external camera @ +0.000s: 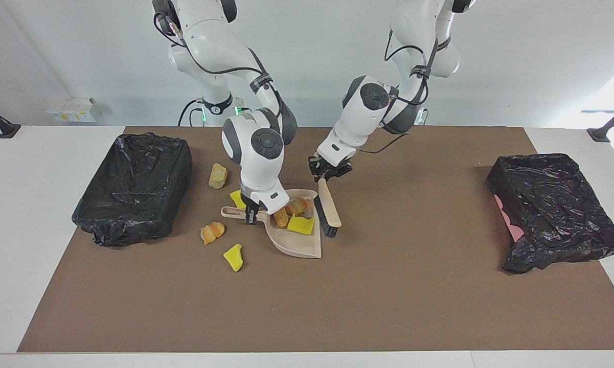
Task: Sweep and dump trash in bin
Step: 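Sweep the sponge and bread scraps into the dustpan with the left gripper, then carry the loaded dustpan with the right gripper over the nearby trash bag, then tip the dustpan with the right gripper to dump scraps into the bag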
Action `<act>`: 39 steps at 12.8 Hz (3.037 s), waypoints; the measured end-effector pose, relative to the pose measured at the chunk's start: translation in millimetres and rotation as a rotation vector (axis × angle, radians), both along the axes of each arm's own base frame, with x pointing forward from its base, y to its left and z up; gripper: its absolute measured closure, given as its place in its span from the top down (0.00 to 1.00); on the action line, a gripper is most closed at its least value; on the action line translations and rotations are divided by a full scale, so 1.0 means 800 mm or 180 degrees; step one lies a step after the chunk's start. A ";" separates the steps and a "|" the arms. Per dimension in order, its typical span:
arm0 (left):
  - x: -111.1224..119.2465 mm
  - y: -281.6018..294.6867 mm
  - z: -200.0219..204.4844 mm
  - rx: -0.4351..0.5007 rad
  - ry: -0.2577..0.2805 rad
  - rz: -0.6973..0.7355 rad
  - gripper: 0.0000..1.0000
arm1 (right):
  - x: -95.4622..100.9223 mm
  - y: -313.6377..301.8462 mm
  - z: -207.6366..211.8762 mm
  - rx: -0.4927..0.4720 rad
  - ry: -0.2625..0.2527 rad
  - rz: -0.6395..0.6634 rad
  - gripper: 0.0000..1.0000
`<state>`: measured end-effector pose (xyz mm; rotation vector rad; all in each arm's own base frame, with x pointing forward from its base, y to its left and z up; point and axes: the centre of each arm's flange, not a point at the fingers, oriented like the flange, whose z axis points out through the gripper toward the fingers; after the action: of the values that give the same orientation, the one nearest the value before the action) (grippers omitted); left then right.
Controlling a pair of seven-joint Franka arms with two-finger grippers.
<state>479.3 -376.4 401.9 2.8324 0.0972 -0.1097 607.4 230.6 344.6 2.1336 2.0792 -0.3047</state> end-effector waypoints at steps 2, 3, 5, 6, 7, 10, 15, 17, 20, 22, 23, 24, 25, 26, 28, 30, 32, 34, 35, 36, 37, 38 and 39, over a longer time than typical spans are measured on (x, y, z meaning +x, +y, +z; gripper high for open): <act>0.000 0.015 -0.004 0.0100 0.0217 0.0078 0.25 | 0.000 0.000 0.000 0.0000 0.0000 0.0000 0.31; -0.004 0.020 -0.007 0.0167 0.0354 0.0118 0.25 | 0.000 0.000 0.000 0.0001 -0.0001 0.0000 0.31; -0.025 0.024 -0.011 0.0313 0.0618 0.0228 0.25 | 0.000 0.000 0.000 0.0001 -0.0002 0.0000 0.31; -0.039 0.026 -0.014 0.0377 0.0709 0.0230 0.25 | 0.000 0.000 0.000 0.0002 -0.0003 0.0000 0.31; -0.058 0.029 -0.020 0.0441 0.0776 0.0202 0.25 | 0.000 0.000 0.000 0.0003 -0.0005 0.0000 0.31; -0.135 0.035 -0.041 0.0619 0.0911 0.0025 0.25 | 0.003 -0.004 0.002 0.0019 -0.0036 -0.0012 0.31; -0.234 0.050 -0.067 0.0678 0.0723 -0.0145 0.25 | 0.032 -0.142 0.090 0.0268 -0.0168 -0.0143 0.31; -0.254 0.060 -0.076 0.0720 0.0629 -0.0139 0.25 | 0.022 -0.203 0.143 0.0351 -0.0144 -0.0165 0.31; -0.257 0.066 -0.085 0.0827 0.0494 -0.0149 0.25 | -0.005 -0.275 0.211 0.0333 -0.0174 -0.0175 0.31; -0.254 0.068 -0.085 0.0876 0.0429 -0.0176 0.32 | -0.036 -0.330 0.245 0.0308 -0.0123 -0.0208 0.31; -0.252 0.068 -0.084 0.0876 0.0414 -0.0172 0.44 | -0.055 -0.360 0.251 0.0301 -0.0094 -0.0209 0.31; -0.245 0.067 -0.080 0.0862 0.0400 -0.0151 0.57 | -0.076 -0.393 0.250 0.0298 -0.0043 -0.0208 0.31; -0.235 0.067 -0.075 0.0835 0.0381 -0.0105 0.67 | -0.097 -0.427 0.244 0.0298 -0.0015 -0.0208 0.31; -0.220 0.069 -0.068 0.0804 0.0355 -0.0040 0.81 | -0.115 -0.457 0.236 0.0294 -0.0026 -0.0167 0.31; -0.181 0.082 -0.048 0.0755 0.0270 0.0123 1.00 | -0.150 -0.508 0.219 0.0199 -0.0097 0.0055 0.31; -0.139 0.103 -0.021 0.0690 0.0165 0.0323 1.00 | -0.180 -0.542 0.207 -0.0202 0.0013 0.0214 0.31; -0.094 0.122 0.003 0.0673 0.0015 0.0477 1.00 | -0.187 -0.558 0.195 -0.0595 0.0056 0.0400 0.31; -0.047 0.139 0.025 0.0694 -0.0153 0.0557 1.00 | -0.187 -0.565 0.190 -0.0822 0.0065 0.0540 0.31; -0.025 0.146 0.035 0.0672 -0.0214 0.0565 1.00 | -0.186 -0.565 0.191 -0.0926 0.0085 0.0556 0.31; -0.005 0.158 0.043 0.0651 -0.0270 0.0551 1.00 | -0.185 -0.561 0.192 -0.1077 0.0075 0.0469 0.31; 0.014 0.174 0.053 0.0642 -0.0309 0.0517 1.00 | -0.185 -0.554 0.191 -0.1251 0.0046 0.0291 0.31; 0.032 0.193 0.066 0.0653 -0.0317 0.0440 1.00 | -0.187 -0.544 0.189 -0.1404 0.0054 0.0125 0.31; 0.046 0.211 0.081 0.0671 -0.0301 0.0336 1.00 | -0.189 -0.533 0.189 -0.1487 0.0079 0.0071 0.31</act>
<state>516.4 -207.7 466.7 3.0292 0.2510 0.0612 456.6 -195.7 495.4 1.8316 1.8141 -0.7350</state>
